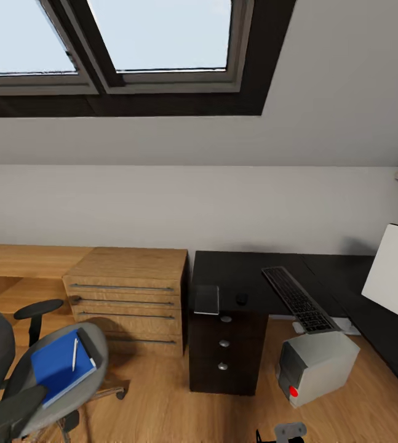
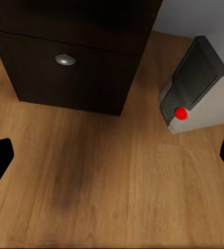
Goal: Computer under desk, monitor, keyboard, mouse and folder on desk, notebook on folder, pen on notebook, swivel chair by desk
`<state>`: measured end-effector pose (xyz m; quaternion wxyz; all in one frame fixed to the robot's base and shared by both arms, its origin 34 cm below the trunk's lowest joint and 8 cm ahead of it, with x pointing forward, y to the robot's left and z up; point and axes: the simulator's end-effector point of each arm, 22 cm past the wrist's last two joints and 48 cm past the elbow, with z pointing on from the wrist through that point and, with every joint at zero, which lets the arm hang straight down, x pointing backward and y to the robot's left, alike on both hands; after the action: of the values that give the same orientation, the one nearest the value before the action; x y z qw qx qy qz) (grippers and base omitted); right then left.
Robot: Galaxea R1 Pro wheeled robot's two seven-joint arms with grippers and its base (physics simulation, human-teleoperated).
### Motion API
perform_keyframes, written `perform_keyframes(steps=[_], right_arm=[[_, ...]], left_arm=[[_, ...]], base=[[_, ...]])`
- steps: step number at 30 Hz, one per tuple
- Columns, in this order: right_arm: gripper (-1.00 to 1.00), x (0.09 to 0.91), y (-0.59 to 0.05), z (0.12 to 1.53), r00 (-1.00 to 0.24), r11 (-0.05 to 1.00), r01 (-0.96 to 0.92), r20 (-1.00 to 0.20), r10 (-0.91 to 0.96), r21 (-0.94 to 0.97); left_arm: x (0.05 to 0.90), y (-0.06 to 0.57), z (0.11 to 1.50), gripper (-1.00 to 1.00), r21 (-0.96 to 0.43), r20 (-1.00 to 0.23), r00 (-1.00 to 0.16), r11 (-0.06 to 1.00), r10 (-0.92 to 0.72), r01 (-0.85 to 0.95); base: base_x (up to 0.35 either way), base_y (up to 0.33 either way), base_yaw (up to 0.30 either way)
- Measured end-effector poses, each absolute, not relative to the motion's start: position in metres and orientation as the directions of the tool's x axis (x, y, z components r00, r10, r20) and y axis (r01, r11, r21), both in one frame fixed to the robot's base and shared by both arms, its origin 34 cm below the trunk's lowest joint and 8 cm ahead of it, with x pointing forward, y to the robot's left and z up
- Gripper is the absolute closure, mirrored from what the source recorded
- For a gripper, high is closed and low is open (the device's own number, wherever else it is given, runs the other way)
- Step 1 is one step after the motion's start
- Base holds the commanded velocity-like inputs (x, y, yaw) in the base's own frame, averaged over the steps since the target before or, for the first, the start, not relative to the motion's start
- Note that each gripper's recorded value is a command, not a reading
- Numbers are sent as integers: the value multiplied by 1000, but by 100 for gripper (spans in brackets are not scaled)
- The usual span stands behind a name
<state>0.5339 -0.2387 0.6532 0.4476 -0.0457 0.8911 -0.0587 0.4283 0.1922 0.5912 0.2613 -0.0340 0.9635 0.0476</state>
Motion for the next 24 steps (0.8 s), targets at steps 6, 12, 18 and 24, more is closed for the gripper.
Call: perform_keyframes(steps=[6, 12, 18, 24], right_arm=[[-100, 534, -239, 653, -595, 989, -28, -793, -134, -146], [-100, 534, -239, 653, -596, 989, -29, -792, -134, -145], [-100, 534, -239, 653, -595, 989, -29, -792, -135, -146], [-100, 534, -241, 653, -594, 989, -29, -793, -136, -148]], left_arm=[[428, 193, 591, -100, 74, -506, -862, 993, -44, -94], [428, 194, 591, -100, 76, -505, -862, 992, -46, -98], [428, 195, 591, -100, 76, -505, -862, 992, -49, -100], [428, 195, 591, -100, 76, -505, -862, 992, -48, -100]], base=[[-235, -223, 15], [-234, -206, 1], [-267, -37, 0], [-54, -4, -12]])
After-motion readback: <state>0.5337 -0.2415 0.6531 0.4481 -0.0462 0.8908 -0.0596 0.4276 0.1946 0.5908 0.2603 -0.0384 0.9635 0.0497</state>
